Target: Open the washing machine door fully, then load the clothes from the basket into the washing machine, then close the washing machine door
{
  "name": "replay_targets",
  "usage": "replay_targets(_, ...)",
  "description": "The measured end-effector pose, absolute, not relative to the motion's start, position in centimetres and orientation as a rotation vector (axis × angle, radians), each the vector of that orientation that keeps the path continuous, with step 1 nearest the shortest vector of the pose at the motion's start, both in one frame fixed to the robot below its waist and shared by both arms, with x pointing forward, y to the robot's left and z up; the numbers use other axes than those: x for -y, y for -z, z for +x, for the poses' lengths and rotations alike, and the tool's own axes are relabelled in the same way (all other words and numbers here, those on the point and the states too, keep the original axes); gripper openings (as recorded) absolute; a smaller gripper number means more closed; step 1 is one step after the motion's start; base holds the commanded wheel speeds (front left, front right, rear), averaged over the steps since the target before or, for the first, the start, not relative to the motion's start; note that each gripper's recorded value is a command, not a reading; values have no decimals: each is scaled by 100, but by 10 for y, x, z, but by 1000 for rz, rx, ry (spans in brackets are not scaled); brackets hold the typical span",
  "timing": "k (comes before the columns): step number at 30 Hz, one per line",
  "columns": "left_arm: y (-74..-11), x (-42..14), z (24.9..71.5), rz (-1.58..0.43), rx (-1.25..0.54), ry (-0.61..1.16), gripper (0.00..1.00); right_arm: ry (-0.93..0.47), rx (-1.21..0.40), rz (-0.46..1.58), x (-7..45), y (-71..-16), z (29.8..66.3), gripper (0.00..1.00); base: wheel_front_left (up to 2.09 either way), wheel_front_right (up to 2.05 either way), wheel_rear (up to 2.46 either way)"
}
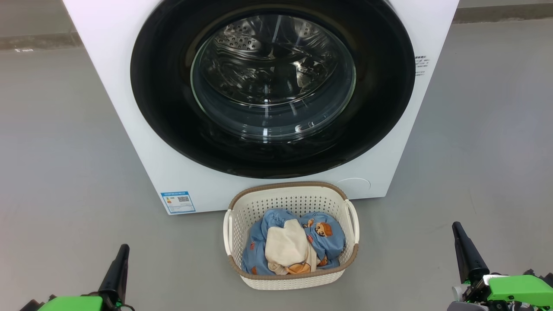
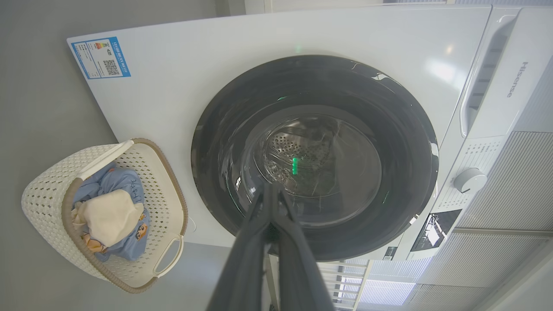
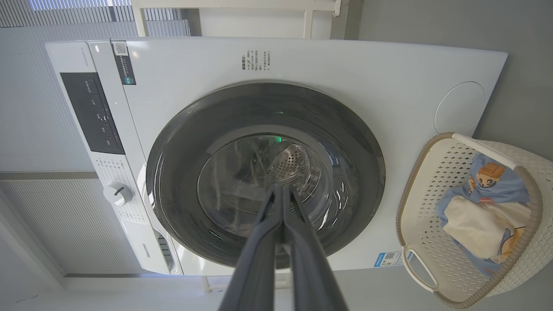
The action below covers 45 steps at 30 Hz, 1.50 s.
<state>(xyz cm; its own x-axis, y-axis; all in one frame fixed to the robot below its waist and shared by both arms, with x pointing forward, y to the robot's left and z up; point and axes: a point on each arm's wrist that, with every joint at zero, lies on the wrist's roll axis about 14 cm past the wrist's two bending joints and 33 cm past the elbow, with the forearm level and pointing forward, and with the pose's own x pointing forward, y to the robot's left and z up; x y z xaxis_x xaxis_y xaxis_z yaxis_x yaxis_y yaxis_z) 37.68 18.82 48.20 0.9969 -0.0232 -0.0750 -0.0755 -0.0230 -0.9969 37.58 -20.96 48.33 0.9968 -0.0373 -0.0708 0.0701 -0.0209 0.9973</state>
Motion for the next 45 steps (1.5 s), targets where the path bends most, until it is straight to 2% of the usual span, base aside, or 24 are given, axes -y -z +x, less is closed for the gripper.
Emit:
replay_targets(17, -482, -188, 377, -1594, -77, -42, 0, 85, -26, 1590, 210, -483, 376, 0, 0, 0, 0)
replay_targets(18, -481, -188, 376, -1595, -80, -45, 100, 89, -28, 1591, 210, -482, 375, 100, 0, 0, 0)
replay_targets(26, -434, -178, 350, -1627, -195, -158, 100, 208, -130, 1612, 206, -437, 352, 100, 0, 0, 0)
replay_targets(45, -442, -181, 354, -1546, -156, -158, 100, 198, -70, 1537, 212, -451, 356, 100, 0, 0, 0)
